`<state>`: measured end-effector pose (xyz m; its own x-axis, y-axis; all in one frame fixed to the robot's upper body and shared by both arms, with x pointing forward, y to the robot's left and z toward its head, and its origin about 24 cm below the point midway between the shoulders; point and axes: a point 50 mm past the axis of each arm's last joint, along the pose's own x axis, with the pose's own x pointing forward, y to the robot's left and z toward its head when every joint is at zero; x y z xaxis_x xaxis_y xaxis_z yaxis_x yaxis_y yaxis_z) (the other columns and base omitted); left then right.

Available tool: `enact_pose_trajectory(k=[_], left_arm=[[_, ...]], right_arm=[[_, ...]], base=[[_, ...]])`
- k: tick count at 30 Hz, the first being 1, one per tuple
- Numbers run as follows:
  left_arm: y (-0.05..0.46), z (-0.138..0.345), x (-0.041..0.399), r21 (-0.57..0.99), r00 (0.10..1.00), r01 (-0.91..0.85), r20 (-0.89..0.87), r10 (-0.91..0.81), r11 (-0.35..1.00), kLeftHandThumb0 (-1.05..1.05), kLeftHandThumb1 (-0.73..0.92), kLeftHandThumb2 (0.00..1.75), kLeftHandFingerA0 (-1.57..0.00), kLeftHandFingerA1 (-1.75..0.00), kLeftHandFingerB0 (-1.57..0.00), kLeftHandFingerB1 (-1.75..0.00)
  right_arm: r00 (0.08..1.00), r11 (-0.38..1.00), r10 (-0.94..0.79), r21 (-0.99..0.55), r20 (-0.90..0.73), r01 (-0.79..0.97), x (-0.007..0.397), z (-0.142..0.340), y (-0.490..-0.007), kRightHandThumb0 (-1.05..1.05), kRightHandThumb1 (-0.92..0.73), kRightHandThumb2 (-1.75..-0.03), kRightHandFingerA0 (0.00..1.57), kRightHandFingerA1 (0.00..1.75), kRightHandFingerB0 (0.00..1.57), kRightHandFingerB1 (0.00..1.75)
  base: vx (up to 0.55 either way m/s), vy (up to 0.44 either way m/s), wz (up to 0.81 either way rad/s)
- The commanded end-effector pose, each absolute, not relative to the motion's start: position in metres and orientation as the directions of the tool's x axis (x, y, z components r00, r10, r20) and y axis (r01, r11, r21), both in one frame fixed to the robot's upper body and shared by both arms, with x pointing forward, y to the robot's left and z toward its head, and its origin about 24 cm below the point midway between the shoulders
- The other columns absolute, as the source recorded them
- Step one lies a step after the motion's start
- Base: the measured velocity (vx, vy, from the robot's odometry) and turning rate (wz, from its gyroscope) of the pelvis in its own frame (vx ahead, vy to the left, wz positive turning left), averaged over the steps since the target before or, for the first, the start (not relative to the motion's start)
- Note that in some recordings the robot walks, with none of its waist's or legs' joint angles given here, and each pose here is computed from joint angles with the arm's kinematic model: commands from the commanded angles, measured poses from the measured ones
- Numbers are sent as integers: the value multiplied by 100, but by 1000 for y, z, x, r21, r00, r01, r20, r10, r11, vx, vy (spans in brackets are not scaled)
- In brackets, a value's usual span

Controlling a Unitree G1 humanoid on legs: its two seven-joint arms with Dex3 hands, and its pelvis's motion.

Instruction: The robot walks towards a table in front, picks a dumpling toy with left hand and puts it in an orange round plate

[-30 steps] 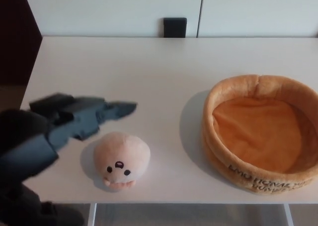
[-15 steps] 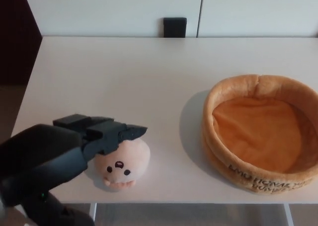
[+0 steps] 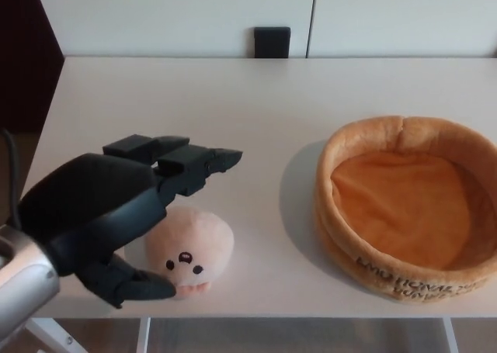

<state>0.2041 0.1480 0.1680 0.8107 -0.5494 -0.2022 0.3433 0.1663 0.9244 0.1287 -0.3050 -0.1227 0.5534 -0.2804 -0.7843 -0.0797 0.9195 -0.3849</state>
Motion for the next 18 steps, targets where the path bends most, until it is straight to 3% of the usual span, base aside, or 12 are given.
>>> enact_pose_trajectory(k=[1, 11, 18], left_arm=[[150, 160, 217, 954, 864, 277, -196, -464, 112, -34, 25, 66, 0, -26, 0, -31], [145, 140, 224, 943, 855, 330, -276, -439, 49, -45, 33, 65, 0, -12, -7, -24], [139, 129, 223, 930, 842, 367, -333, -424, -1, -43, 32, 67, 0, -15, -4, -25]], right_arm=[[552, 918, -305, -394, -777, -47, 127, -120, -312, -4, -51, -55, 60, 46, 32, 31], [555, 942, -290, -335, -780, 22, 129, -120, -312, -6, -50, -55, 55, 45, 33, 32], [552, 943, -288, -333, -782, 20, 129, -120, -312, -6, -50, -55, 56, 46, 32, 31]], base=[[0, 0, 0], [0, 0, 0], [0, 0, 0]])
